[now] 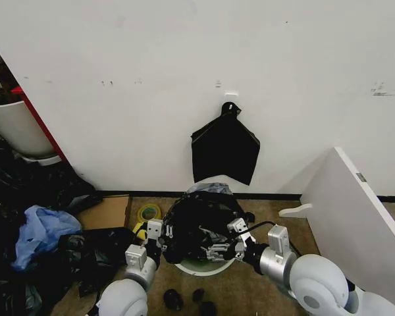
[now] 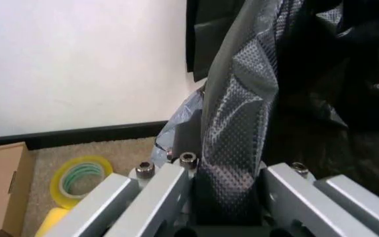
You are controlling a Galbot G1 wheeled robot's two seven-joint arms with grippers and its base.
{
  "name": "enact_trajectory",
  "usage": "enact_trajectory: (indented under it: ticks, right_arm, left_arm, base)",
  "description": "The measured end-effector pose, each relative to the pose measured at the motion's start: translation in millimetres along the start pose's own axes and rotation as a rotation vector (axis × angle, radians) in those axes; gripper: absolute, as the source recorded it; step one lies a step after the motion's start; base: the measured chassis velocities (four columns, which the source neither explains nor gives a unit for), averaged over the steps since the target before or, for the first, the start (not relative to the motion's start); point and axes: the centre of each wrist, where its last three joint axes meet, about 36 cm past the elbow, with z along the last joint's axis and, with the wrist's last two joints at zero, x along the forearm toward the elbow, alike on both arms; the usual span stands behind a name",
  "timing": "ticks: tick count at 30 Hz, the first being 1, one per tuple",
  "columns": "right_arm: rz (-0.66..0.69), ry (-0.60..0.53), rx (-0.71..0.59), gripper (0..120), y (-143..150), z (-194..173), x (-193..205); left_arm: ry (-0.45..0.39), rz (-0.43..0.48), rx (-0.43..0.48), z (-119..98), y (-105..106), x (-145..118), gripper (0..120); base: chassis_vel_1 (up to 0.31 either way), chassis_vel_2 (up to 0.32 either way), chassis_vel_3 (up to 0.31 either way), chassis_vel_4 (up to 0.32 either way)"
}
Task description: Place the garbage bag over the trash bin.
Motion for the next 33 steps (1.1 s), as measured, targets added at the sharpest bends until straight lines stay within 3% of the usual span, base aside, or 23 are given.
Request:
enact_trajectory:
  ticks: [22, 27, 33]
  right_arm:
    - [-0.003, 0.026, 0.034, 0, 4.7, 6.5, 1.6]
    - [-0.03, -0.009, 0.087, 0, 10.0, 8.7, 5.1]
    - [-0.128, -0.087, 0.251, 0, 18.4, 14.9, 14.0]
  left_arm:
    - [0.014, 0.0, 0.023, -2.1, -0.7, -2.1, 1]
    - [0.057, -0.026, 0.072, -5.5, 0.6, -5.2, 1]
    - [0.139, -0.059, 0.193, -19.0, 6.3, -11.9, 1]
  base:
    - [0.0, 0.0, 0.0, 0.0]
    - [0.0, 0.0, 0.0, 0.0]
    - [0.0, 0.0, 0.0, 0.0]
